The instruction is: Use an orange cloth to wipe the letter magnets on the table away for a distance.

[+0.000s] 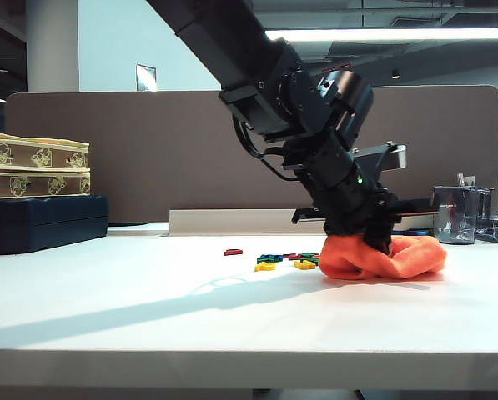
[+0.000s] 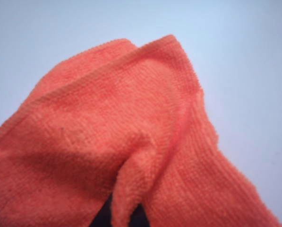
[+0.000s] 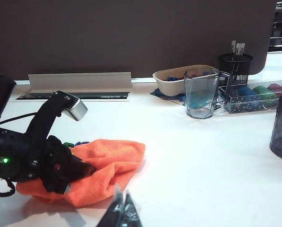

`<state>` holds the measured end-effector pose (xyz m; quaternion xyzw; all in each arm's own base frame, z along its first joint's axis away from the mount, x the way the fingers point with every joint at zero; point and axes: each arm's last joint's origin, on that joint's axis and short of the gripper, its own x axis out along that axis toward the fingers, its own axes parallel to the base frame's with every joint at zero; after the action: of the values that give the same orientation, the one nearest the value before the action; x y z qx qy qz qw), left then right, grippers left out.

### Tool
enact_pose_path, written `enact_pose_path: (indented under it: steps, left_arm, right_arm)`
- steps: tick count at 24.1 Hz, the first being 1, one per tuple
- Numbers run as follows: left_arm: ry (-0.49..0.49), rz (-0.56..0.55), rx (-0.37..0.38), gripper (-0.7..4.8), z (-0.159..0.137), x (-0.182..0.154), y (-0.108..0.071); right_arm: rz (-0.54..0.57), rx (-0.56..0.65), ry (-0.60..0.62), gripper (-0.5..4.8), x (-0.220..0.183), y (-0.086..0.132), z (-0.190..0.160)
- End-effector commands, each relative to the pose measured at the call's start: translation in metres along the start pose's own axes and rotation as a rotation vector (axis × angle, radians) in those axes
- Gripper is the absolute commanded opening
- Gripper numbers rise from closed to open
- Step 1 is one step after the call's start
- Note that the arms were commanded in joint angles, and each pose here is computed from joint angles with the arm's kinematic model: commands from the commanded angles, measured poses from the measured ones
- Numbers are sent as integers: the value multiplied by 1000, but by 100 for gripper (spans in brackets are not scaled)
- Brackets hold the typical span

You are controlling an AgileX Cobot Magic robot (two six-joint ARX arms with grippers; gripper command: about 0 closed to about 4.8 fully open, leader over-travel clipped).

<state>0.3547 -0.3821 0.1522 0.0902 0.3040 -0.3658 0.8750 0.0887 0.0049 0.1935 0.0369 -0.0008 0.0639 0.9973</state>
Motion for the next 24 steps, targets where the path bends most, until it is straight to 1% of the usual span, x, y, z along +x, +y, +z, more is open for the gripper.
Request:
enact_pose_path:
  steps: [1,2,4,5,6,10,13,14,17,20,21,24]
  left_arm:
    - [-3,18,-20,-6,2,-2,10]
    - [-4,21,-28,-6,2,-2,11]
    - [-5,31,-72,-6,3,-2,18]
    - [-6,38,-102,-6,3,-2,22]
    - [-7,48,-107,-6,3,-2,28]
    - [-6,64,-120,-6,4,-3,39]
    - [14,80,-130,-6,2,-3,48]
    - [40,92,-138,-6,-1,-4,54]
    - [77,108,-146,-6,-4,-5,61]
    - [102,142,-137,-6,-6,-7,68]
    - [110,163,-121,-6,-5,-9,72]
    - [103,190,-109,-6,-2,-12,77]
  right_arm:
    - [5,3,-20,-1,-1,0,3]
    - [6,3,-20,-1,-1,0,3]
    - [6,3,-20,-1,-1,0,3]
    - [6,2,-20,-1,-1,0,3]
    - [7,3,-20,-1,-1,1,3]
    - [8,3,-20,-1,-1,1,3]
    - [8,2,-20,-1,-1,1,3]
    - [8,3,-19,-1,-1,1,3]
    - [7,2,-19,-1,-1,0,3]
    - [7,2,-19,-1,-1,1,3]
    - [5,2,-19,-1,-1,0,3]
    - [4,2,-19,-1,-1,0,3]
